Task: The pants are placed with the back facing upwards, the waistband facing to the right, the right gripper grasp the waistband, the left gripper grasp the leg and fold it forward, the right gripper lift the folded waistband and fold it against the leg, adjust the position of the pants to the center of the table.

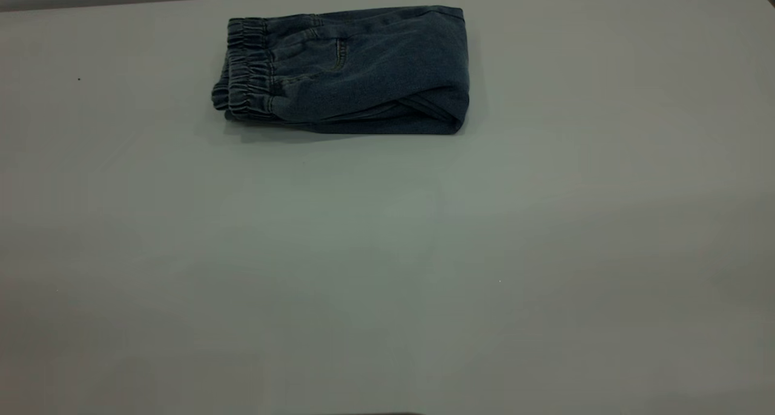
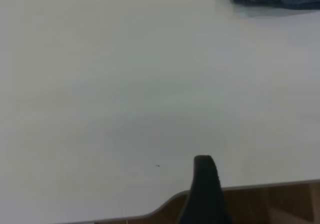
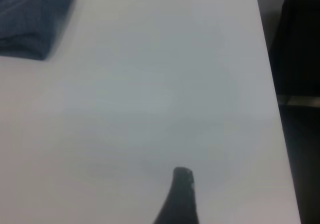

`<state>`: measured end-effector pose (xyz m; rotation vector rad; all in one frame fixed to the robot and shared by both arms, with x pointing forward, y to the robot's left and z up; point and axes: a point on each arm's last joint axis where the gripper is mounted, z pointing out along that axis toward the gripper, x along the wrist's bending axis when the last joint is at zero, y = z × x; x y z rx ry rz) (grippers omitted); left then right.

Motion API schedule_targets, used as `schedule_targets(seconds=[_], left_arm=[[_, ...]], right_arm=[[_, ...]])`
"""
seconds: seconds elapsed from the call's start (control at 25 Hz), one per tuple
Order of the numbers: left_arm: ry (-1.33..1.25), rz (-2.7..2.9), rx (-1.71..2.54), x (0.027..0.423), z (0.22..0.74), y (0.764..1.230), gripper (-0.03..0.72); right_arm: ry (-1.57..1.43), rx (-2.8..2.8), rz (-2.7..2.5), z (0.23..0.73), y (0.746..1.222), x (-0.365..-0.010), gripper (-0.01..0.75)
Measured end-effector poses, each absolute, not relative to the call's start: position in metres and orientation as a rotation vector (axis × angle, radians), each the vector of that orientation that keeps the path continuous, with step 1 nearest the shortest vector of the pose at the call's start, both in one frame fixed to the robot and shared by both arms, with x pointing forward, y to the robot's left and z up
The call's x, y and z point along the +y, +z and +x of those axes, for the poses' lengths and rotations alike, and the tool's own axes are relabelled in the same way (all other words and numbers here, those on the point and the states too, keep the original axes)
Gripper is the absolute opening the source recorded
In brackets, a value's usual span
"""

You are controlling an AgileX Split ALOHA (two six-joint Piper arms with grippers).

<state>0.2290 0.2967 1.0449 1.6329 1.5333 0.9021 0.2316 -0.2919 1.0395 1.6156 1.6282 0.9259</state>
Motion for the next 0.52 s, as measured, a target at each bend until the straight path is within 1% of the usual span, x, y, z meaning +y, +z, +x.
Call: schedule_targets(seconds=[0.52], left_arm=[[0.901,1.634,1.534,0.2966,0.2290,1.0448,0.505]], right_arm=[[0.928,1.625,1.620,0.2316,1.0395,-0.2919,0.570]])
